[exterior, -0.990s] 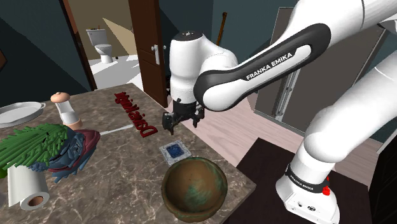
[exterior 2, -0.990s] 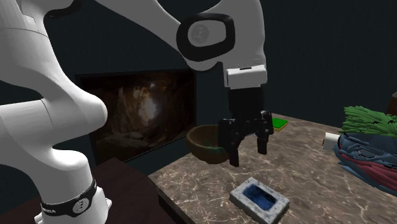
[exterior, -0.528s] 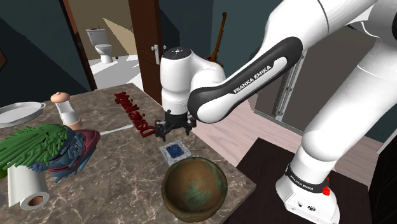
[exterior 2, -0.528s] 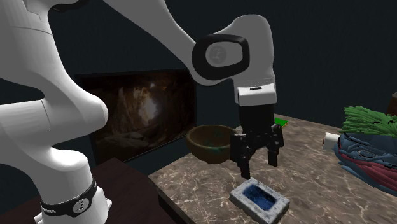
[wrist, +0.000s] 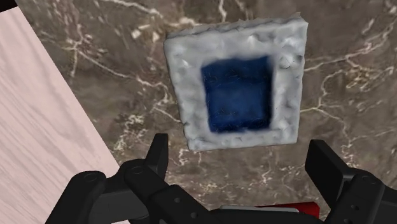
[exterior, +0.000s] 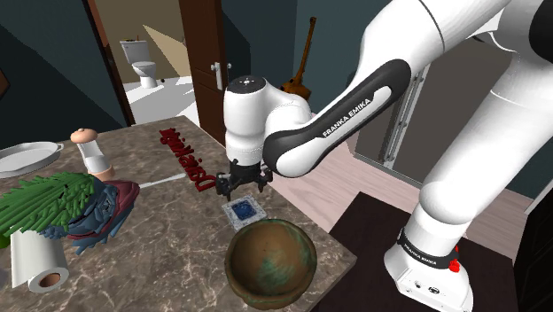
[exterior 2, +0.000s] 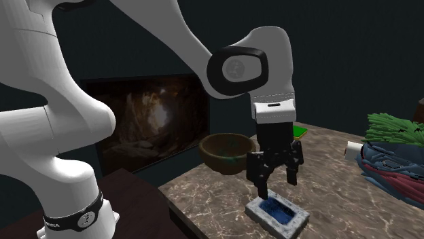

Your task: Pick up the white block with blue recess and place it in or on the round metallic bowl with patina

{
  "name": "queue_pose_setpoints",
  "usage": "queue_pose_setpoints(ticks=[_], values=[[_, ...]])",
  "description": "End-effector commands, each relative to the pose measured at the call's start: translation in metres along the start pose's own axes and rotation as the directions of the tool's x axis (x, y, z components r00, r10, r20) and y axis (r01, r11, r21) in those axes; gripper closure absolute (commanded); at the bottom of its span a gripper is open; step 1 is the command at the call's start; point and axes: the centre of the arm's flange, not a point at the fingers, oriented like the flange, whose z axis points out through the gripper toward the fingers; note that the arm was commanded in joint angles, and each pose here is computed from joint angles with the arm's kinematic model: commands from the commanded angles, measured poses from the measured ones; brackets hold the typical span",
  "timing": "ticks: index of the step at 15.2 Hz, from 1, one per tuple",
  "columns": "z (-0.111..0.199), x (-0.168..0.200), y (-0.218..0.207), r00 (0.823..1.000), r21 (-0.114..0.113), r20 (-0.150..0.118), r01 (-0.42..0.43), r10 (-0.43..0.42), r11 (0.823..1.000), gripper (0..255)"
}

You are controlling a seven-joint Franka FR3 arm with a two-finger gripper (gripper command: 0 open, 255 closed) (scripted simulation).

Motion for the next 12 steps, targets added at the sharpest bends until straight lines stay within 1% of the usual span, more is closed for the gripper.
queue_pose_setpoints(ticks=[1,2,3,12], values=[[0.0001,0.0000,0.0000,1.000,0.000,0.000,0.000,0.000,1.000,0],[0.0000,0.0000,0.0000,1.000,0.000,0.000,0.000,0.000,1.000,0],[0.0000,0.0000,0.0000,1.000,0.000,0.000,0.000,0.000,1.000,255],[0.0000,0.0000,0.0000,1.000,0.000,0.000,0.000,0.000,1.000,255]])
